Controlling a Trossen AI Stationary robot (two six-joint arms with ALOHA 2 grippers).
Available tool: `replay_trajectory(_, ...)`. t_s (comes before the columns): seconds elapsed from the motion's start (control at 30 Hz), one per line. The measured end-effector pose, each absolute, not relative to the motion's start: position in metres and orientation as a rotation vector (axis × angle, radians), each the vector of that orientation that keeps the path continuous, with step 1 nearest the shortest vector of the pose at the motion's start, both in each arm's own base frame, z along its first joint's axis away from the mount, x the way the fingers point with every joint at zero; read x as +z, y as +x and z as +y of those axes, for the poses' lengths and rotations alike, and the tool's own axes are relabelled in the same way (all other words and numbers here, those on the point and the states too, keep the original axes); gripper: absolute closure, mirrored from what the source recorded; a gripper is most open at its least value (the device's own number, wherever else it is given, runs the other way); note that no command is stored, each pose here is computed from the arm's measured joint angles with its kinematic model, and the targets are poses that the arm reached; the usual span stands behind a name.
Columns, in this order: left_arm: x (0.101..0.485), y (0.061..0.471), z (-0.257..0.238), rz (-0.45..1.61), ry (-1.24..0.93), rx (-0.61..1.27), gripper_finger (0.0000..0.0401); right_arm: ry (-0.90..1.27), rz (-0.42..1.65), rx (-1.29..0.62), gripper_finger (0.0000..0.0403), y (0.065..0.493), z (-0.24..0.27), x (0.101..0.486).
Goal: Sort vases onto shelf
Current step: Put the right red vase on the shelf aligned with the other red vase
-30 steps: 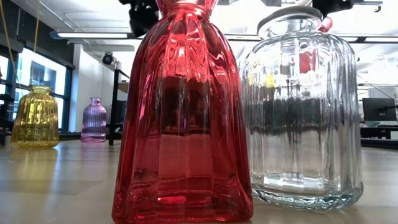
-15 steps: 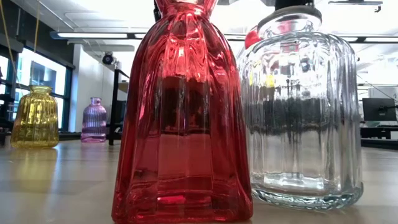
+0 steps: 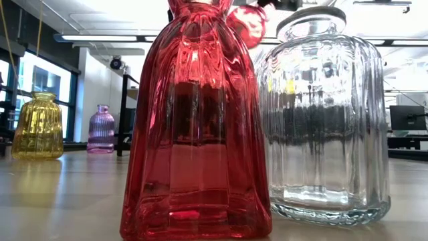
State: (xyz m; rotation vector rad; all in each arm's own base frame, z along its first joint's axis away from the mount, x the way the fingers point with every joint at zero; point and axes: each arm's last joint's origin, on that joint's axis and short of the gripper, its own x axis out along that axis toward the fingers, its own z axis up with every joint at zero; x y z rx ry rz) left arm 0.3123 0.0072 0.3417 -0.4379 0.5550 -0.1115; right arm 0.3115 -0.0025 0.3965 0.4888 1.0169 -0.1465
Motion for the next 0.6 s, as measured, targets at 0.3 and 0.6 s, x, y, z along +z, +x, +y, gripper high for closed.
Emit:
replay_trajectory(0.3, 0.341, 0.312, 0.007, 0.559, -0.438, -0.112, 0.0201, 0.367, 1.006, -0.052, 0.0403, 0.344, 0.005, 0.409)
replay_trajectory(0.6, 0.342, 0.312, 0.007, 0.558, -0.442, -0.130, 0.0201, 0.319, 1.013, -0.022, 0.0403, 0.362, 0.005, 0.404)
